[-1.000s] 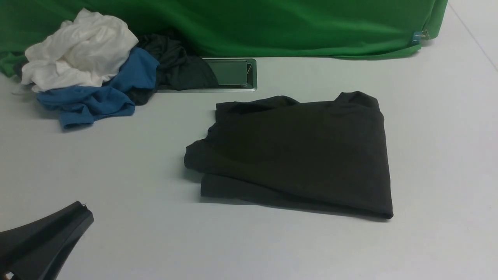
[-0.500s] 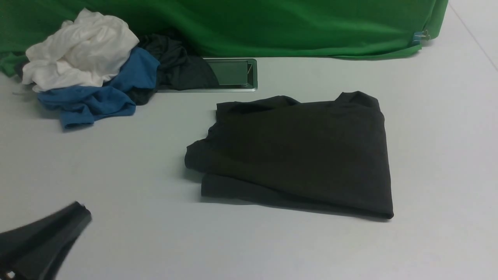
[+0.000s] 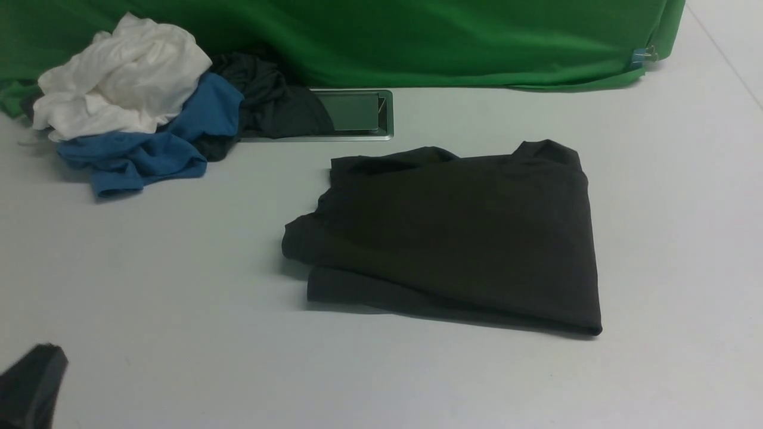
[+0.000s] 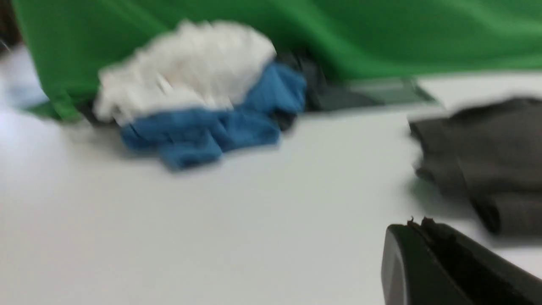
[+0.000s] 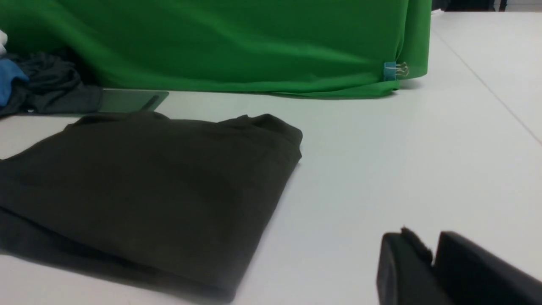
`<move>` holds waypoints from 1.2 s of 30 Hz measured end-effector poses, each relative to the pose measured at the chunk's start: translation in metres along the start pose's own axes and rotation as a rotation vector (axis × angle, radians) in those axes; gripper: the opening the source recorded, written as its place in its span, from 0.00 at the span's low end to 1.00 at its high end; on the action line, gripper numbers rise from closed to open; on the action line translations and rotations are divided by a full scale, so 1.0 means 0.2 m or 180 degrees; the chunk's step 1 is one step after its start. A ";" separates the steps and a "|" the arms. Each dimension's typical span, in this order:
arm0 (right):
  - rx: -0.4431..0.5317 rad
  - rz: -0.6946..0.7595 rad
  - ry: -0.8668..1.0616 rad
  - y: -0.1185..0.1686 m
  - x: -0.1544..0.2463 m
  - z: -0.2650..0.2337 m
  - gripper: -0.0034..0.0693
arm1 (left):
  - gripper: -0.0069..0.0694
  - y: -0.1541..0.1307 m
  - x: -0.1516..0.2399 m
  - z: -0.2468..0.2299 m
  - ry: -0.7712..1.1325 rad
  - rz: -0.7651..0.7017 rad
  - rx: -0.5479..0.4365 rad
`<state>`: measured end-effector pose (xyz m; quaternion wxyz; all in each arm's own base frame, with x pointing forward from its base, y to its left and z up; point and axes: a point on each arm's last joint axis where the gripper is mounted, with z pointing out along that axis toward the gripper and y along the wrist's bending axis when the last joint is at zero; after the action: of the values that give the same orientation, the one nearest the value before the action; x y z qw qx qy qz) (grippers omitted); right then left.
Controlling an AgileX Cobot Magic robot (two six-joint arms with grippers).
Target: Fold a long-sleeved shirt on a white desktop.
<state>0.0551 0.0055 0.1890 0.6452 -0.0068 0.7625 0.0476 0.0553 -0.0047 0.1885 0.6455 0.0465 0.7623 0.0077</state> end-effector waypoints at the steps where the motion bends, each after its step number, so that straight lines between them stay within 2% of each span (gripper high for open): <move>1: 0.0000 0.0000 0.0000 0.00 0.00 0.00 0.24 | 0.11 0.00 0.00 0.00 0.0000 0.0001 0.0005; 4: 0.0000 0.0000 0.0000 0.00 0.00 0.00 0.25 | 0.11 -0.01 0.00 0.00 0.0020 0.0008 0.0073; 36: 0.0005 0.0004 0.0000 0.00 0.00 0.00 0.35 | 0.11 0.00 -0.01 0.00 -0.0072 0.0061 0.0042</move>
<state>0.0552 0.0054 0.1890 0.6452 -0.0058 0.7625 0.0474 0.0554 -0.0054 0.1904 0.6536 0.0580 0.7546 0.0084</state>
